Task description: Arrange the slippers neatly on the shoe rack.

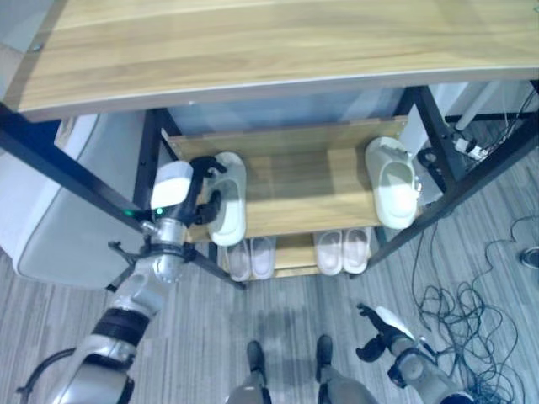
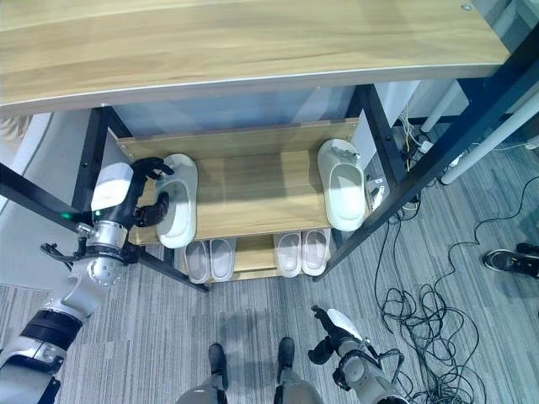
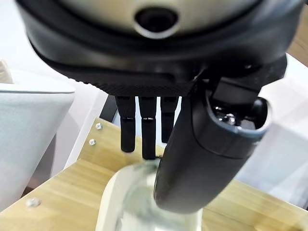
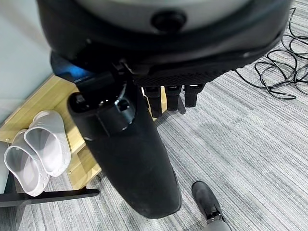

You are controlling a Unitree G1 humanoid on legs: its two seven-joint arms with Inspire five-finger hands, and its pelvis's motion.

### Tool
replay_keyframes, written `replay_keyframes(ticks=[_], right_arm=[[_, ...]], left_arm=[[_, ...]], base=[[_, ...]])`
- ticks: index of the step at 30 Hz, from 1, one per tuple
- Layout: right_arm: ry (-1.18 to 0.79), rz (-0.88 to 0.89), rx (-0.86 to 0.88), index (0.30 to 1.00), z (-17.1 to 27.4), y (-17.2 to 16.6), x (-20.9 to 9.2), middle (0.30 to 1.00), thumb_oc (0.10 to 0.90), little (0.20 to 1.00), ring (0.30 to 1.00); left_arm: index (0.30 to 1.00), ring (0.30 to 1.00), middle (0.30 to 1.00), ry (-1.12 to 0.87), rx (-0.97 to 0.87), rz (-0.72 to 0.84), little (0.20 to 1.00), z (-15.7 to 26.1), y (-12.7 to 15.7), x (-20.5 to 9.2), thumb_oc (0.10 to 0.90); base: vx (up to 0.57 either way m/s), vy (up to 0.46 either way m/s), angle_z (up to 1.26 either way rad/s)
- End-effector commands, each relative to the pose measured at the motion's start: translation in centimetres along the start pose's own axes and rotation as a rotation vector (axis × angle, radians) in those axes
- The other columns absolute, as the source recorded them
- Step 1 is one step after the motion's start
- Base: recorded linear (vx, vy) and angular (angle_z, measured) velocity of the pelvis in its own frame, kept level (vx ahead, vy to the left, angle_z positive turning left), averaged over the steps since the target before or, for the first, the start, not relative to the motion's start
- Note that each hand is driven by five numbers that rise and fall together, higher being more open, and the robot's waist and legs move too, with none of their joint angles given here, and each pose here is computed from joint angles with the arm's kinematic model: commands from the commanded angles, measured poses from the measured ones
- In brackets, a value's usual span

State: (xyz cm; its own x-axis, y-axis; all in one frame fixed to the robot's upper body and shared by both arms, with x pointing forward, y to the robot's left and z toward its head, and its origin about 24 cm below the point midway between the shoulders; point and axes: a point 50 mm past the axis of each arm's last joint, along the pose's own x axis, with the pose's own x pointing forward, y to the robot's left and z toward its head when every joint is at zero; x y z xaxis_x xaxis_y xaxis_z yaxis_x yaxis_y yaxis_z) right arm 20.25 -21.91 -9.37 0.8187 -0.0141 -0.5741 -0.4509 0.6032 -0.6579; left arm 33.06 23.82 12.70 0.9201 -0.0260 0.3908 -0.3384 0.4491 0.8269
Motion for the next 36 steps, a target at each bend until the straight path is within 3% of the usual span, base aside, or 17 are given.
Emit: replay_keyframes(ticks=[1, 5, 13, 35, 36], right_arm=[[-0.07, -0.025, 0.02, 0.9, 1.2, -0.3, 0.0, 0.9, 0.8, 0.9, 0.9], [-0.065, -0.036, 0.021, 0.9, 1.4, -0.5, 0.1, 0.9, 0.8, 0.9, 0.9], [-0.051, -0.052, 0.025, 0.9, 1.1, -0.7, 0.1, 0.9, 0.8, 0.9, 0.9], [-0.018, -0.095, 0.018, 0.9, 0.0, -1.5, -0.3, 0.9, 0.8, 0.9, 0.9], [-0.017, -0.094, 0.019, 0.9, 0.0, -1.5, -0.3, 0.9, 0.8, 0.9, 0.9]], left_arm=[[0.3, 0.3, 0.3, 0.061, 0.015, 0.036, 0.3, -1.9, 1.8, 0.5, 0.4], [0.3, 0.3, 0.3, 0.024, -0.162, 0.018, 0.3, 0.4, -0.3, -0.3, 0.4], [0.3, 0.3, 0.3, -0.06, -0.362, 0.012, 0.3, 4.0, -1.9, -0.5, 0.4], [0.3, 0.3, 0.3, -0.19, -0.529, 0.006, 0.3, 9.3, -2.9, 1.0, 0.4], [0.655, 0.655, 0.655, -0.193, -0.521, 0.008, 0.655, 9.3, -2.8, 1.0, 0.637]], base=[[0.0, 0.0, 0.0], [0.03, -0.014, 0.0], [0.0, 0.0, 0.0], [0.0, 0.01, -0.06], [0.0, 0.001, -0.04]])
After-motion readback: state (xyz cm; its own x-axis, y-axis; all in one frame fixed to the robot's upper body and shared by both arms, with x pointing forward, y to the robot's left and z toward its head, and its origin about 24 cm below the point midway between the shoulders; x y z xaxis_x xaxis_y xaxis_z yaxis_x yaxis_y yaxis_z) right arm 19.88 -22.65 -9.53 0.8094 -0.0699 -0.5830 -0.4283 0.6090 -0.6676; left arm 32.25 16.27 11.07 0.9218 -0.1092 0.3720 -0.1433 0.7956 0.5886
